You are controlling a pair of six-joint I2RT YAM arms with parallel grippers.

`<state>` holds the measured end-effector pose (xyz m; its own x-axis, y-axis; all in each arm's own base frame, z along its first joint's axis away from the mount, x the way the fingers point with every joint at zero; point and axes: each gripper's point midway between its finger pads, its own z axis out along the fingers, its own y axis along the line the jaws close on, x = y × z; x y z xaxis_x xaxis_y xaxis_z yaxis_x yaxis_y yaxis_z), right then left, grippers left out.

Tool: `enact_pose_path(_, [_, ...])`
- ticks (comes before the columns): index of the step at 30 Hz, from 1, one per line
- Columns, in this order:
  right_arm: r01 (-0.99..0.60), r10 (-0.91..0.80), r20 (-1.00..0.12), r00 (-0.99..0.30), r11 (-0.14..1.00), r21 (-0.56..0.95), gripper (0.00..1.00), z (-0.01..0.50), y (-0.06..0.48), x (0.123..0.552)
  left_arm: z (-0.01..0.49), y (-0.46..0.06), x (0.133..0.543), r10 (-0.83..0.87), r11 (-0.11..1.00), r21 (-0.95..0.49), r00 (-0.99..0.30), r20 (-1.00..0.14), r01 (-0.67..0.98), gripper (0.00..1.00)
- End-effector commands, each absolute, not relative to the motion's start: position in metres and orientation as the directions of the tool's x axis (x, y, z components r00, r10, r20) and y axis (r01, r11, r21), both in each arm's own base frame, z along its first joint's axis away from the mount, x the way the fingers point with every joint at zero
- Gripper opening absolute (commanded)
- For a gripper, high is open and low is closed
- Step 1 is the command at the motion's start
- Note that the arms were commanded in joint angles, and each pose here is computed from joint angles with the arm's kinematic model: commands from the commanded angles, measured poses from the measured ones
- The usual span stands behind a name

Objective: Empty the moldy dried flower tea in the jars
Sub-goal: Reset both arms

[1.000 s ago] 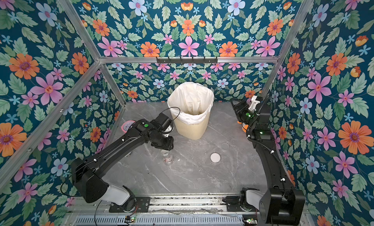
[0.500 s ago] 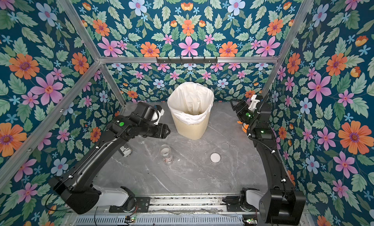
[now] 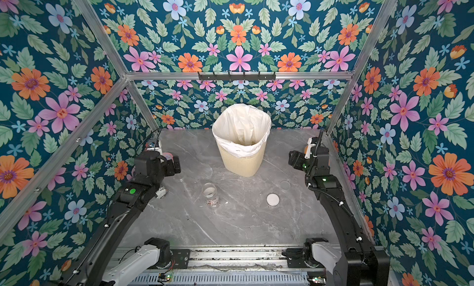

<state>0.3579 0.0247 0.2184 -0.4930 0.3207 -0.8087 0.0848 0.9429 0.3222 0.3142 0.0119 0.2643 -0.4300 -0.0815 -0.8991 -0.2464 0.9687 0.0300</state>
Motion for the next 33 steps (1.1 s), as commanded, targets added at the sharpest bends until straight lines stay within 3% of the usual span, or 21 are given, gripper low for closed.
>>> enact_pose_path(1, [0.109,0.232,-0.866,-0.444,0.973,0.205,0.84,0.215,0.01,0.357,0.26,0.039,0.32,-0.2,0.94,-0.093,-0.31,-0.929,-0.328,0.99])
enact_pose_path(9, [0.174,0.222,-0.868,-0.444,0.972,0.159,0.89,0.192,-0.004,0.35,0.189,0.115,0.322,-0.414,0.805,-0.243,-0.219,-0.883,-0.541,0.99])
enact_pose_path(13, [0.189,0.222,-0.874,-0.433,0.97,0.153,0.9,0.184,-0.007,0.349,0.164,0.127,0.326,-0.399,0.797,-0.221,-0.215,-0.891,-0.562,0.99])
enact_pose_path(23, [0.231,0.188,-0.914,-0.36,0.967,0.108,0.97,0.159,-0.02,0.355,0.138,0.117,0.344,-0.336,0.843,-0.241,-0.123,-0.934,-0.48,0.99])
enact_pose_path(28, [0.236,0.16,-0.933,-0.322,0.968,0.085,0.98,0.157,-0.023,0.36,0.13,0.086,0.356,-0.135,0.901,-0.055,-0.156,-0.979,-0.43,0.99])
enact_pose_path(33, [0.211,0.136,-0.949,-0.284,0.974,0.076,0.99,0.157,-0.021,0.361,0.131,0.071,0.363,-0.153,0.924,-0.104,-0.105,-0.983,-0.368,1.0])
